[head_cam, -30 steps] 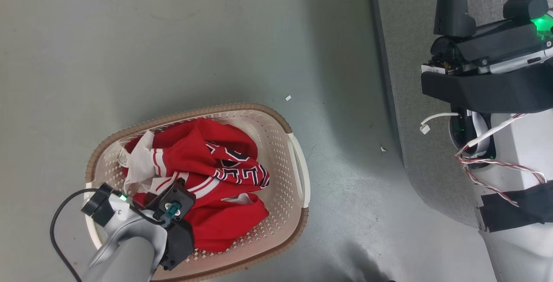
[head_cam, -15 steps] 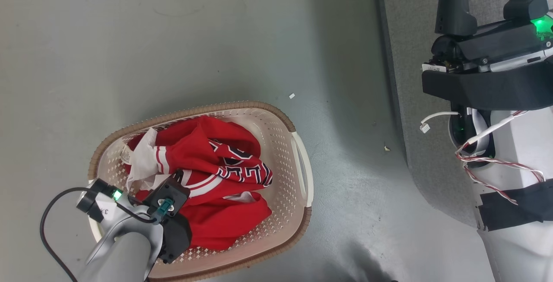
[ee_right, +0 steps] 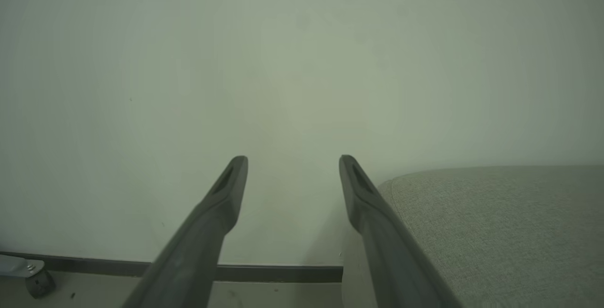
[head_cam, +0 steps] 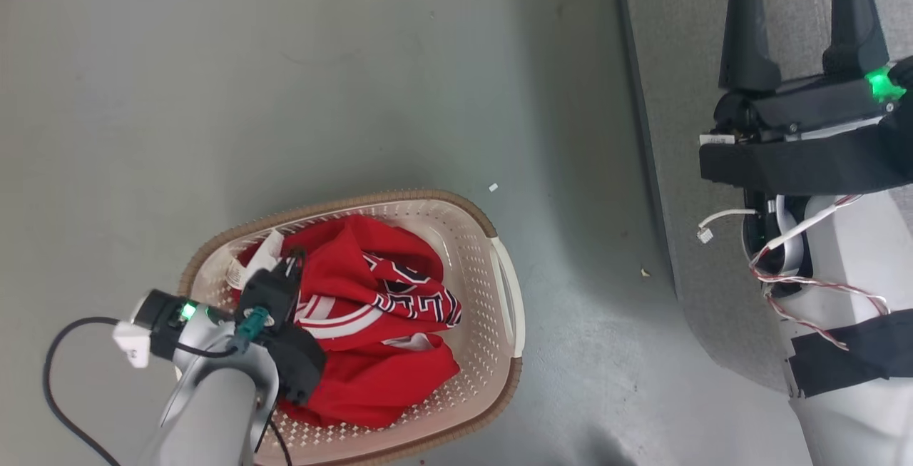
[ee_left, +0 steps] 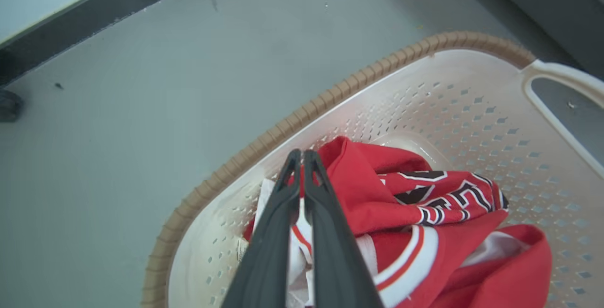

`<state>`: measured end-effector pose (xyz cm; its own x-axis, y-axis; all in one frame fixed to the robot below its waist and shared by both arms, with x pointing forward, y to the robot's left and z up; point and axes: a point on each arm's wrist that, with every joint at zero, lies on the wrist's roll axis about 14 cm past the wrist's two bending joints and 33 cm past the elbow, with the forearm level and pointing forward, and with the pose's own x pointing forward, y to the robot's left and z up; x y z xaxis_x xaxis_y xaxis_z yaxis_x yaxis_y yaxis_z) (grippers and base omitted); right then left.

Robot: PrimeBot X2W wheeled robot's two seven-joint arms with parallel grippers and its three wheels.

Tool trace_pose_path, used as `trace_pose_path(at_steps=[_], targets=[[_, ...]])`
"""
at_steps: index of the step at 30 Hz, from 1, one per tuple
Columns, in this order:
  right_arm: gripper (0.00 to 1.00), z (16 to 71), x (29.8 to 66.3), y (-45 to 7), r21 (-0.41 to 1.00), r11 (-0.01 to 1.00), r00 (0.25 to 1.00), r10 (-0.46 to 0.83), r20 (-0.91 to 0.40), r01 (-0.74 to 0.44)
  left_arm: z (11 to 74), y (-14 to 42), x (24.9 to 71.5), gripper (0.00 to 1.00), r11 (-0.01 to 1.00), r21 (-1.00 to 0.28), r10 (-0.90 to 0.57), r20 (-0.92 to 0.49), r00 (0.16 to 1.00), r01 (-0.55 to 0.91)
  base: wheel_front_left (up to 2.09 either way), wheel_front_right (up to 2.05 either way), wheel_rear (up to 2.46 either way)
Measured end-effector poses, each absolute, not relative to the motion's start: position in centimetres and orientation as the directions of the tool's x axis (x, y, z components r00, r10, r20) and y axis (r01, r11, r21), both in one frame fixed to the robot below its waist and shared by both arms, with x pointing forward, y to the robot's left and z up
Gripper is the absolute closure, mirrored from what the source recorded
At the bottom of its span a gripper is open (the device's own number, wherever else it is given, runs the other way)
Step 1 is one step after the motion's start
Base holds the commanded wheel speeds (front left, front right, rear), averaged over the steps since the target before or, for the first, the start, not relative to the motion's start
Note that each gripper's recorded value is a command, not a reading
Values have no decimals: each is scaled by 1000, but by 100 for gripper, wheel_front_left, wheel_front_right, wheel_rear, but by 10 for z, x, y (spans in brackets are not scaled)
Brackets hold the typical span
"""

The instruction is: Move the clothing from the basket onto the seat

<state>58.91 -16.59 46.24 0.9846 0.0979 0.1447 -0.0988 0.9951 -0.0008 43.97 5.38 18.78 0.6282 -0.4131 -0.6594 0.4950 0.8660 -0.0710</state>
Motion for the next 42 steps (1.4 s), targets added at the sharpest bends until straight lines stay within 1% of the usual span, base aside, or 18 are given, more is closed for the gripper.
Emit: trace_pose_path(at_steps=[1,2,3,4,5,6,7,8,14,21,30,33,42], targets=[[0,463,588,-166,0,995,985,97,143,-98,195,55,447,63,876,-68,-405,-640,653,477,0,0,0],[0,465,586,-166,2,995,985,97,143,-98,202,56,454,52,885,-65,-398,-621,676,461,0,0,0],[0,466,584,-166,3,995,985,96,140,-97,210,56,461,29,892,-64,-392,-601,697,447,0,0,0],[0,466,583,-166,4,995,986,95,138,-96,217,57,465,12,899,-62,-385,-583,715,434,0,0,0],[0,468,582,-165,5,995,986,94,138,-96,224,59,469,0,906,-61,-377,-567,733,419,0,0,0],[0,468,582,-165,5,995,986,94,138,-96,224,59,469,0,906,-61,-377,-567,733,419,0,0,0],[0,471,578,-165,8,995,986,94,137,-96,238,63,477,0,922,-71,-357,-535,765,381,0,0,0],[0,471,578,-165,8,995,986,94,137,-96,238,63,477,0,922,-71,-357,-535,765,381,0,0,0],[0,478,563,-162,17,994,987,101,124,-104,285,79,501,0,953,-57,-294,-420,858,299,0,0,0],[0,477,538,-161,25,995,992,97,81,-99,334,100,506,0,976,-62,-216,-315,924,207,0,0,0],[0,469,486,-164,45,996,997,81,5,-81,383,129,483,0,994,-51,-107,-226,968,98,0,0,0],[0,470,471,-162,52,995,997,81,-4,-81,399,136,476,0,996,-65,-80,-194,978,68,0,0,0],[0,482,430,-155,70,994,996,87,4,-87,436,147,444,0,997,-64,-46,-119,992,39,0,0,0]])
